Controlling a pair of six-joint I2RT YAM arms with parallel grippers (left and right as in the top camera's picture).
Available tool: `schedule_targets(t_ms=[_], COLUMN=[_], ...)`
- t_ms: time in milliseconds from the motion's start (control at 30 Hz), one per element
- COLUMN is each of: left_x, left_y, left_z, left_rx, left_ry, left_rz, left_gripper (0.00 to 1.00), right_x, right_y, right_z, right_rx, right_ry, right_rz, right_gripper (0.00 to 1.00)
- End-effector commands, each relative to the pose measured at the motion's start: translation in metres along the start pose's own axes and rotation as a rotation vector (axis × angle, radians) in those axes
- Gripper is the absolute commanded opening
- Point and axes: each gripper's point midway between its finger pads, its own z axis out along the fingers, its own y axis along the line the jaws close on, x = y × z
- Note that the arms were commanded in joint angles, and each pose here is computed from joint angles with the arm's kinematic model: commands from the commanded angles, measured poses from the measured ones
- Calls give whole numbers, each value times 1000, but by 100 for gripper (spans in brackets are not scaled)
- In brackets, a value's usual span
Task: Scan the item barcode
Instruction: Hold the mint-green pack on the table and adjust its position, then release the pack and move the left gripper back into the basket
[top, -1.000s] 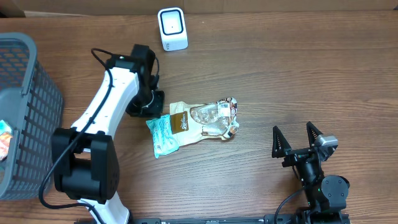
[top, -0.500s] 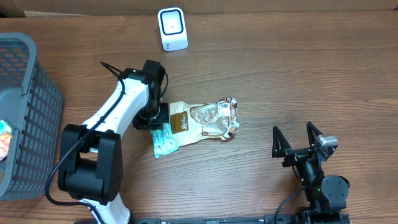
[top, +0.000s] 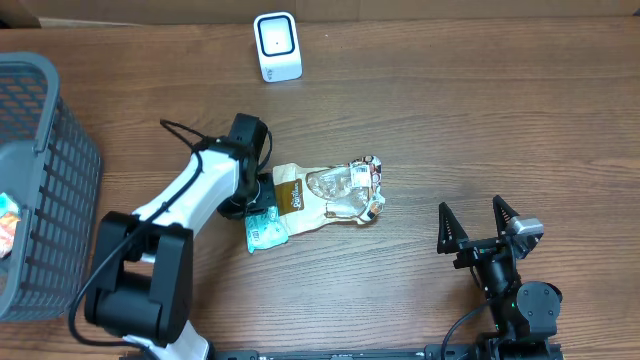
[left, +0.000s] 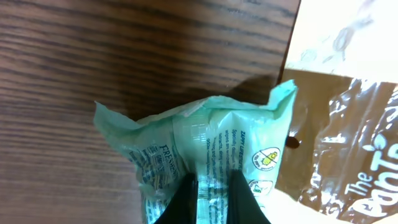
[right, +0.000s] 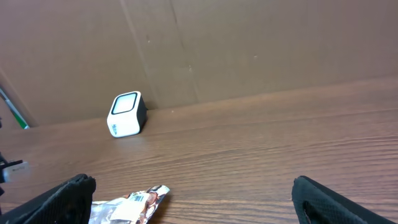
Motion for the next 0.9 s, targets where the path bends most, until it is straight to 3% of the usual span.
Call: schedule_targets(t_ms=[0,167,400,600,867], left_x=[32,26,-21,-68,-96], left_y=[18,18,8,-1,-4], left_z=[44,38,-9,-86,-208], left_rx=[-63,-62,-36,-39,-26], left_ry=[98,90,24,-86,-300], left_rz=[-53,-54,-31,1,-1], left_gripper=[4,4,4,4,6], right_x=[3,3,3,3,3], right_y=[-2,-2,-2,-2,-2], right_z=[1,1,1,1,1], right_rx=[10,10,10,10,10], right_ry=[4,4,4,4,4], right_rz=[12,12,11,12,11], right_gripper=[100,100,100,100,100])
